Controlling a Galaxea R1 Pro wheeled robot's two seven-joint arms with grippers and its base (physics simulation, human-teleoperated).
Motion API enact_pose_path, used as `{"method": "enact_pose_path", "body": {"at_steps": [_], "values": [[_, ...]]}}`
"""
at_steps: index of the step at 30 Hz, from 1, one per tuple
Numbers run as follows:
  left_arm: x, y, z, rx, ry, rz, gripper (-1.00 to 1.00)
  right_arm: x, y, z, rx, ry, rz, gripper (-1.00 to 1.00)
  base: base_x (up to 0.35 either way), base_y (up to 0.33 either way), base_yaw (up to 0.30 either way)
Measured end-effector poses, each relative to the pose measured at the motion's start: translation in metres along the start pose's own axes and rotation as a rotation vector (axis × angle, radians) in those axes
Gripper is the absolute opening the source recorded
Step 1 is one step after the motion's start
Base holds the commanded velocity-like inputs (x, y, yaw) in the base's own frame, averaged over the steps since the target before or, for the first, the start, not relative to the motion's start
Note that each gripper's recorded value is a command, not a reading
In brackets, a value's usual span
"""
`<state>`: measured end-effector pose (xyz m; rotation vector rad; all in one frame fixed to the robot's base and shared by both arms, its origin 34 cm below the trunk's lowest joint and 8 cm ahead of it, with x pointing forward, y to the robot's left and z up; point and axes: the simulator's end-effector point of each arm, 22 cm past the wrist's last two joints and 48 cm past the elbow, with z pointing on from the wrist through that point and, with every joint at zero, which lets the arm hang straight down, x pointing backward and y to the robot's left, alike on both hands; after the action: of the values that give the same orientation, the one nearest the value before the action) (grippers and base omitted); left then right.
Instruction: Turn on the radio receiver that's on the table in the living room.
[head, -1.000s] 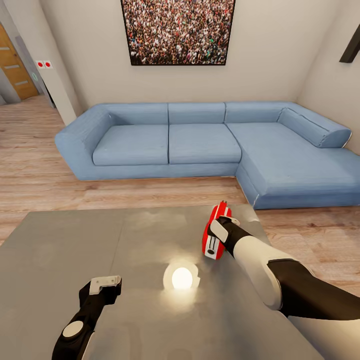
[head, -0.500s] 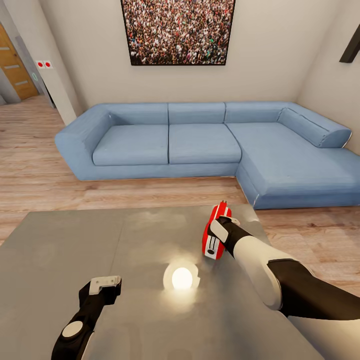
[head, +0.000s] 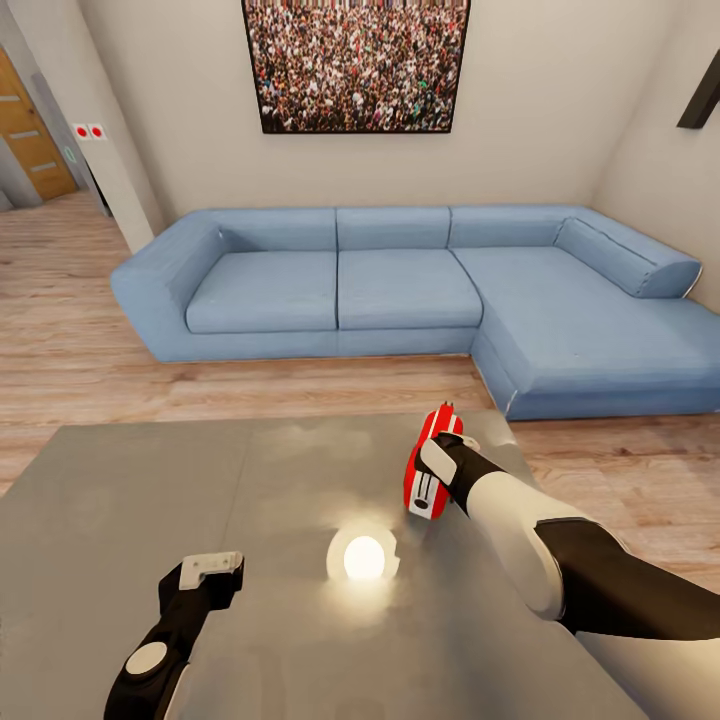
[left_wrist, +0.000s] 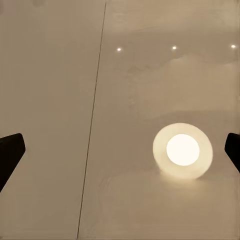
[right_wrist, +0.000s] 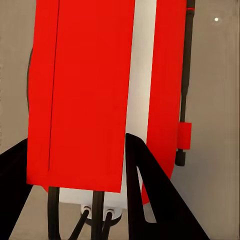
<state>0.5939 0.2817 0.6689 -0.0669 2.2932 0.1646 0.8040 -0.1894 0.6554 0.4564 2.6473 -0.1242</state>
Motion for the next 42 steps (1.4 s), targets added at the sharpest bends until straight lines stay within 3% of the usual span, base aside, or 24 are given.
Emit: {"method": "enact_pose_path", "body": {"at_steps": [23,42], "values": [[-0.026,0.005,-0.024,-0.001,0.004,0.002,1.0,-0.017,-0.002,-0.032,0.006,-0.003,-0.006,-1.0,-0.004,0.0,0.0],[-0.045,0.007,-0.043,-0.001,0.004,0.001,1.0,-0.027,-0.003,-0.057,0.006,-0.003,-0.007,-1.0,-0.244,0.0,0.0]]}}
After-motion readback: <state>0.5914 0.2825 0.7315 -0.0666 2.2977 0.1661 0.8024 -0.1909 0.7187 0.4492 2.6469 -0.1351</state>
